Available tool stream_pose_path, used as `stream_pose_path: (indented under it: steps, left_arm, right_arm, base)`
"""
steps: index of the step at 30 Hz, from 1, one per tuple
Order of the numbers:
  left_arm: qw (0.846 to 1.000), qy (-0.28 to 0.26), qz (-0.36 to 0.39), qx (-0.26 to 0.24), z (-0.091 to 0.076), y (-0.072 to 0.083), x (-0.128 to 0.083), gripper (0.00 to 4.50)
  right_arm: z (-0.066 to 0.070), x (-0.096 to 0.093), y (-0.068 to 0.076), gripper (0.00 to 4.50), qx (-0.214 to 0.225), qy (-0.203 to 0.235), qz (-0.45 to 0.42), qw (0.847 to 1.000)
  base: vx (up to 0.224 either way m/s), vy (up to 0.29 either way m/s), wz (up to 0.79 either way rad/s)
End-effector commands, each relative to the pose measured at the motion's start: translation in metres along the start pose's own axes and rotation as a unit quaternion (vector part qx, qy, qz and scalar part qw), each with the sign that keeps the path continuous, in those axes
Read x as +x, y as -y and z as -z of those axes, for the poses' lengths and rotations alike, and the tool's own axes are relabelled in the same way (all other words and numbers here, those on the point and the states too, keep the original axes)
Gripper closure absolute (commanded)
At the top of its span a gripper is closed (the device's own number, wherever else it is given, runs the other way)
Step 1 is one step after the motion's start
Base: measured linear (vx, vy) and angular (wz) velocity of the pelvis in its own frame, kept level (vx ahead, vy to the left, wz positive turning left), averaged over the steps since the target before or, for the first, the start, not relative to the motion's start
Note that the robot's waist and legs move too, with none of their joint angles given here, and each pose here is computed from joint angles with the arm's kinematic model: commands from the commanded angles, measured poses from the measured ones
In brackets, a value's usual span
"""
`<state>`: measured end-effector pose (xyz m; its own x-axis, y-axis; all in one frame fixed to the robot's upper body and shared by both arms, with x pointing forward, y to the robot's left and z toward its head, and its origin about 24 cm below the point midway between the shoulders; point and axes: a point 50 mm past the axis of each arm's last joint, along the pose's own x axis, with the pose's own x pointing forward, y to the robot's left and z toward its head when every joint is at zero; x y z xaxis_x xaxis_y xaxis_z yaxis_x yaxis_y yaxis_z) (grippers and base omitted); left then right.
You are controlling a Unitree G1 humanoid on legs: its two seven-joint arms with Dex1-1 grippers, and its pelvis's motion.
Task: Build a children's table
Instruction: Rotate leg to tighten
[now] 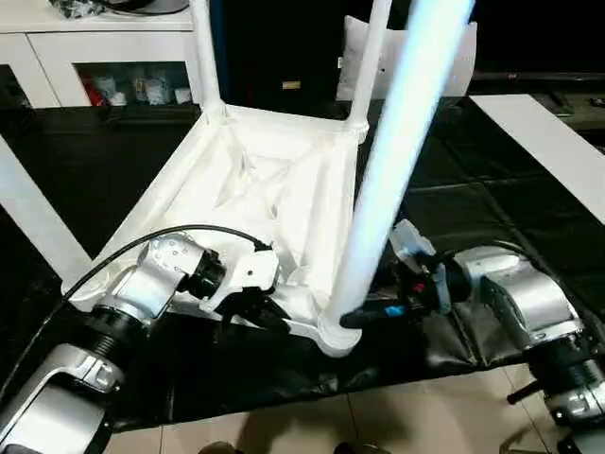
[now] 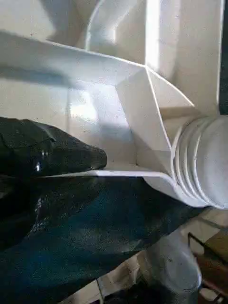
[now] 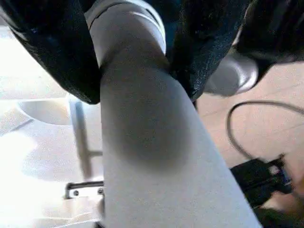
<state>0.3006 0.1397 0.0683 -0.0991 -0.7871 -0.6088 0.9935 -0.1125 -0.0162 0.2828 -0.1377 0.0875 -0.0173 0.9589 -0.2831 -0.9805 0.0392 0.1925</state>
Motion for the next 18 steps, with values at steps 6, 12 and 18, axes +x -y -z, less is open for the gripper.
stream_pose_path:
  steps: [6,12,18]
  left_arm:
    - [0.986,0.077,-0.137,-0.054,-0.035,-0.014,0.019,4.5]
    - [0.966,0.101,-0.214,-0.102,-0.048,-0.021,0.034,4.5]
    - [0.938,0.134,-0.29,-0.138,-0.073,-0.035,0.054,4.5]
  right_arm:
    - [0.004,0.035,0.016,2.56,0.064,0.045,0.23,0.97]
    - [0.004,0.052,0.026,2.57,0.098,0.063,0.347,0.93]
    - [-0.011,0.07,0.036,1.89,0.127,0.105,0.452,0.877]
  base:
    - [0.0,0.0,0.0]
    - [0.0,0.0,0.0]
    - [0.0,0.0,0.0]
